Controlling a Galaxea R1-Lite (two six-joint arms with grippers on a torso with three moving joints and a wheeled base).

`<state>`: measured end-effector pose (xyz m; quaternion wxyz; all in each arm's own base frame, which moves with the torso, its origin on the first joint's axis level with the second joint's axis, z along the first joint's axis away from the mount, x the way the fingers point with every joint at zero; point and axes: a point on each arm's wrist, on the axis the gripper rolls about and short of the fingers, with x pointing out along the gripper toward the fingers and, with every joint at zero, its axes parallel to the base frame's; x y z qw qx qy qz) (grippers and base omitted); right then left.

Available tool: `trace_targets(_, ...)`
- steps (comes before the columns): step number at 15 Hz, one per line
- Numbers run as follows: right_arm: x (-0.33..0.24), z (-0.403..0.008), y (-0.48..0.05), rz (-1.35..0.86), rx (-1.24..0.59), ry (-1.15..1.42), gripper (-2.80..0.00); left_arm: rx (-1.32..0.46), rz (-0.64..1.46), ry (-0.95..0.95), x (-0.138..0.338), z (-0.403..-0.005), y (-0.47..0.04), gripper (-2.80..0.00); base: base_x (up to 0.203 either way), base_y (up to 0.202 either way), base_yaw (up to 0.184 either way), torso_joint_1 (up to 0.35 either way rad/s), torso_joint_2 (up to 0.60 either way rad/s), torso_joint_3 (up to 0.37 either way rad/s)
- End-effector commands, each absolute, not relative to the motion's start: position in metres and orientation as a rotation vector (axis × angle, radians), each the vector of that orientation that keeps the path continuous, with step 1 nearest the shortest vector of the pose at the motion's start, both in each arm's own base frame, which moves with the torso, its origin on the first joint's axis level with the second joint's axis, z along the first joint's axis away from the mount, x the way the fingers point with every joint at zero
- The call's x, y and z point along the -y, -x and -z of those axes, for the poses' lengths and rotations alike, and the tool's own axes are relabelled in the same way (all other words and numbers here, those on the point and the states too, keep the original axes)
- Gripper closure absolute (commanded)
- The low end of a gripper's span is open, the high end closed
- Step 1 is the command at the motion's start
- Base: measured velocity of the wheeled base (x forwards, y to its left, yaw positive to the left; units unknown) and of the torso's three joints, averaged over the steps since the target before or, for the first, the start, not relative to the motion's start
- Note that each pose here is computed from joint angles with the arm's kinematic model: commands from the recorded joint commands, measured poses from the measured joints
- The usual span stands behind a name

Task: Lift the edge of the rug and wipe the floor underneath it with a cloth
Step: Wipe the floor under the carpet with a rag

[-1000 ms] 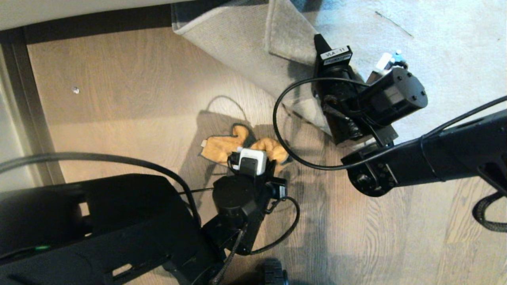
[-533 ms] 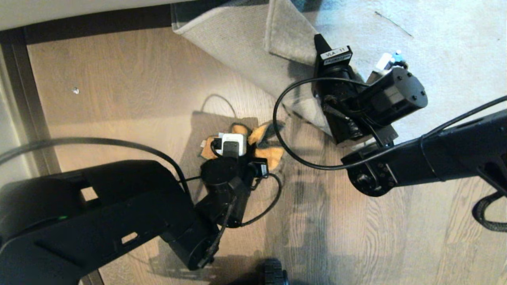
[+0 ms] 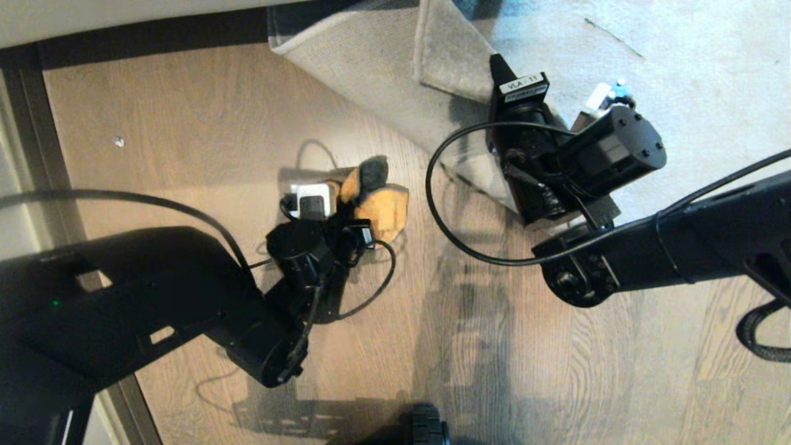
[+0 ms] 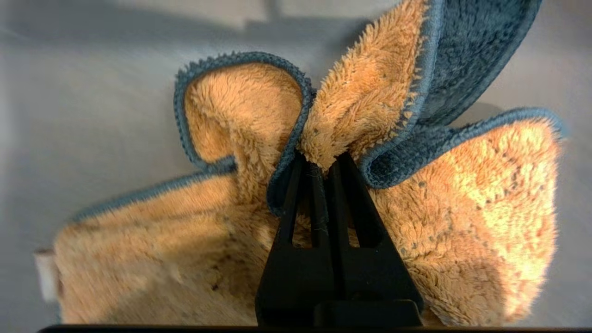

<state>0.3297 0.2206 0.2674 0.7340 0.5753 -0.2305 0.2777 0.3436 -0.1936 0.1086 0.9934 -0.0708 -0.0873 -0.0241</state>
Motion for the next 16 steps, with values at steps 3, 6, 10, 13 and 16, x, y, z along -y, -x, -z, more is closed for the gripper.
trace_targets(3, -0.219, -0.27, -0.327, -0.631, 0.545, -1.287, 0.0, 0.251, -0.062, 0.17, 0.152, -0.126, -0.358, 0.0, 0.0, 0.0, 0.0, 0.0, 0.0, 0.0)
trace_targets(6, -0.219, -0.27, -0.327, -0.631, 0.545, -1.287, 0.0, 0.258, -0.11, 0.165, 0.133, -0.128, -0.363, 0.0, 0.0, 0.0, 0.0, 0.0, 0.0, 0.0)
trace_targets(10, -0.219, -0.27, -0.327, -0.635, 0.546, -1.285, 0.0, 0.247, -0.032, 0.174, 0.166, -0.128, -0.349, 0.0, 0.0, 0.0, 0.0, 0.0, 0.0, 0.0)
trace_targets(13, -0.219, -0.272, -0.327, -0.639, 0.549, -1.287, 0.0, 0.229, 0.024, 0.195, 0.207, -0.126, -0.326, 0.0, 0.0, 0.0, 0.0, 0.0, 0.0, 0.0)
trace_targets(16, -0.219, -0.272, -0.326, -0.639, 0.549, -1.287, 0.0, 0.197, 0.068, 0.209, 0.246, -0.119, -0.299, 0.0, 0.0, 0.0, 0.0, 0.0, 0.0, 0.0)
